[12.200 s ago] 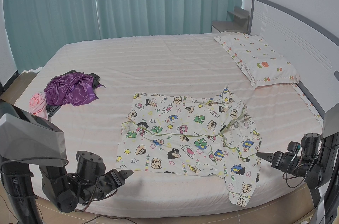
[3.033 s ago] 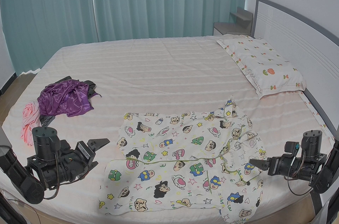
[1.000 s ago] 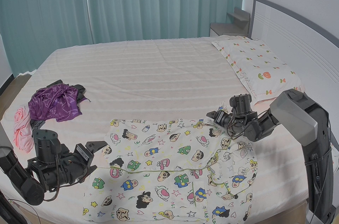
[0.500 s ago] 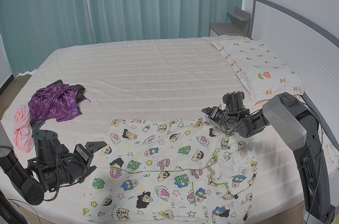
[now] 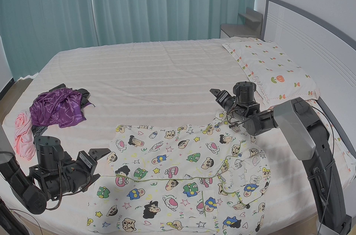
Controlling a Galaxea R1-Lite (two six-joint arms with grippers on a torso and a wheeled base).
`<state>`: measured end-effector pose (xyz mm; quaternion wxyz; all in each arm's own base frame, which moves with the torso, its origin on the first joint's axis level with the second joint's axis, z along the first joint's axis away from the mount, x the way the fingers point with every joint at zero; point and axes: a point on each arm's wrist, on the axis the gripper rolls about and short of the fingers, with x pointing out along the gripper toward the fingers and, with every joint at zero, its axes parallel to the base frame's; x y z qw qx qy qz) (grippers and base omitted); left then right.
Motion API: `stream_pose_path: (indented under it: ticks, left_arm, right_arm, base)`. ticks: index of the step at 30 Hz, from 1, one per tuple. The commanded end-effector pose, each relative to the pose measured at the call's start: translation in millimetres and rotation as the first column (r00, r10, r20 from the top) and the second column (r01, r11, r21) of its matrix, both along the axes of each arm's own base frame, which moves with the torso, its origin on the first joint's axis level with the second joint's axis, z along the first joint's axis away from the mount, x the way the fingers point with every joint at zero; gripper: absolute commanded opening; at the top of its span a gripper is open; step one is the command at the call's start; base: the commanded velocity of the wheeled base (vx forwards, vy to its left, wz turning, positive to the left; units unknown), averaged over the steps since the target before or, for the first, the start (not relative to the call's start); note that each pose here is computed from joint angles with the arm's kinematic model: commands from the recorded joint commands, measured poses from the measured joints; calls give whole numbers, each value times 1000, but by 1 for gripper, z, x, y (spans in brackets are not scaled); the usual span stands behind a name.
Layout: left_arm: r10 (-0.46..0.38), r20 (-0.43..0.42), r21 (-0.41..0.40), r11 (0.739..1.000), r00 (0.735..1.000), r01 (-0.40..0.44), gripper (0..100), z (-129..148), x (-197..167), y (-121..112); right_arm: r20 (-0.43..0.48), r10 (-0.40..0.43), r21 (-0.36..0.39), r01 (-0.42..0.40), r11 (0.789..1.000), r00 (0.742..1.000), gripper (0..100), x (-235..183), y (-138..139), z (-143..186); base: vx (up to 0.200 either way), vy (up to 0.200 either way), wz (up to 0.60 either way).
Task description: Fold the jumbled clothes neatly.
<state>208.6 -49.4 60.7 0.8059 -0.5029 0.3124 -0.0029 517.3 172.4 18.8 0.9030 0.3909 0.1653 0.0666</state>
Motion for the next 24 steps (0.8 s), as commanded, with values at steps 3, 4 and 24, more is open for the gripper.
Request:
stream_pose_path:
  ticks: [3, 4, 24]
  left_arm:
    - [6, -6, -4, 1000, 1000, -6, 100, -1, 0, 1]
    - [6, -6, -4, 1000, 1000, -6, 100, -1, 0, 1]
    - [19, -44, 3, 1000, 999, -19, 100, -10, 4, 2]
  right_arm:
    - [-75, -22, -102, 15, 995, 997, 100, -8, -13, -14]
    - [-82, -23, -126, 12, 992, 996, 100, -9, -16, -18]
    - [-68, 94, -169, -105, 980, 993, 100, -21, 47, -46]
  base:
    - [0, 0, 0]
    - [0, 0, 0]
    - [0, 0, 0]
